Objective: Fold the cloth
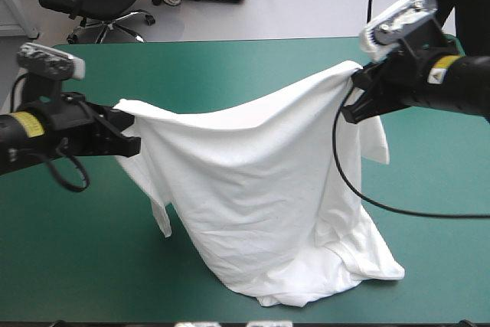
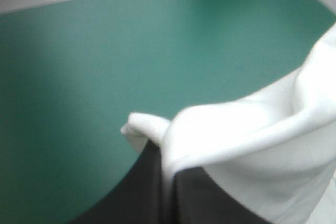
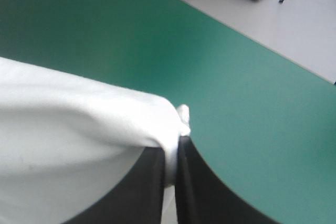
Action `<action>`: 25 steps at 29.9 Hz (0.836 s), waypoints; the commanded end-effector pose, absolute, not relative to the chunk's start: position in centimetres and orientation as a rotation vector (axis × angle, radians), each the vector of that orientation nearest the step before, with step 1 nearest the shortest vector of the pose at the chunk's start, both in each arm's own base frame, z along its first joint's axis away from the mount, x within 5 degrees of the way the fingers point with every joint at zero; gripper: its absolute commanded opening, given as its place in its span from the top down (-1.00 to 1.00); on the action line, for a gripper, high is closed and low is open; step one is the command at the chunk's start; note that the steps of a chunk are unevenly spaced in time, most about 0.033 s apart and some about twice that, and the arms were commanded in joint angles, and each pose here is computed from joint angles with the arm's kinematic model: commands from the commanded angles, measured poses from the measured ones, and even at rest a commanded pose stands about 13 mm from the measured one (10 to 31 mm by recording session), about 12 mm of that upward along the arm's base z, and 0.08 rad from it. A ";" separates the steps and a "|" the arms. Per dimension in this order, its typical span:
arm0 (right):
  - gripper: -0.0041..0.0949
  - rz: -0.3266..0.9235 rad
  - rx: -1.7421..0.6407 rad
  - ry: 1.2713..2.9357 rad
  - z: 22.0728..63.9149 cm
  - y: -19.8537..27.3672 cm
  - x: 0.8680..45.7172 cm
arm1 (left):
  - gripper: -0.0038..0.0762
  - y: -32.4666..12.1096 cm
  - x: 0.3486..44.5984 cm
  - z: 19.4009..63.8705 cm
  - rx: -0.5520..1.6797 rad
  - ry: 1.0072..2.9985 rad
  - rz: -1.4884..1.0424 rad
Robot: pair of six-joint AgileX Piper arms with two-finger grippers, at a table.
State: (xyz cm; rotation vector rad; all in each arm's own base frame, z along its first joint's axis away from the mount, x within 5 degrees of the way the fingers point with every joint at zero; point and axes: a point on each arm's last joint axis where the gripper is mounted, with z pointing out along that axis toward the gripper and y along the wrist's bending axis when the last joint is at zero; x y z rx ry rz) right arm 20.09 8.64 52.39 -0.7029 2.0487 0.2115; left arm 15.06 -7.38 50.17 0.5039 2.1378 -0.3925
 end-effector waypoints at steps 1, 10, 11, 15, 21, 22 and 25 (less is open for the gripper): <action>0.94 0.188 -0.681 2.030 51.6 9.5 23.4 | 0.95 -8.0 18.3 48.3 0.453 2.170 -0.327; 0.95 0.051 -0.730 2.143 45.6 11.8 32.5 | 0.95 -9.8 28.2 42.9 0.420 2.225 -0.068; 0.95 0.032 -0.735 2.154 45.0 11.9 33.4 | 0.95 -9.9 29.3 42.3 0.413 2.216 -0.033; 0.95 -0.002 -0.749 2.195 42.6 12.8 36.5 | 0.95 -10.6 33.0 39.8 0.398 2.185 0.057; 0.95 -0.009 -0.742 2.267 38.9 14.1 40.4 | 0.95 -11.8 36.9 36.4 0.435 2.141 0.112; 0.95 -0.006 -0.726 2.284 38.2 14.1 40.9 | 0.95 -12.0 37.3 35.8 0.437 2.145 0.116; 0.94 0.011 -0.685 2.333 36.5 13.8 42.2 | 0.94 -12.3 38.4 34.0 0.443 2.185 0.126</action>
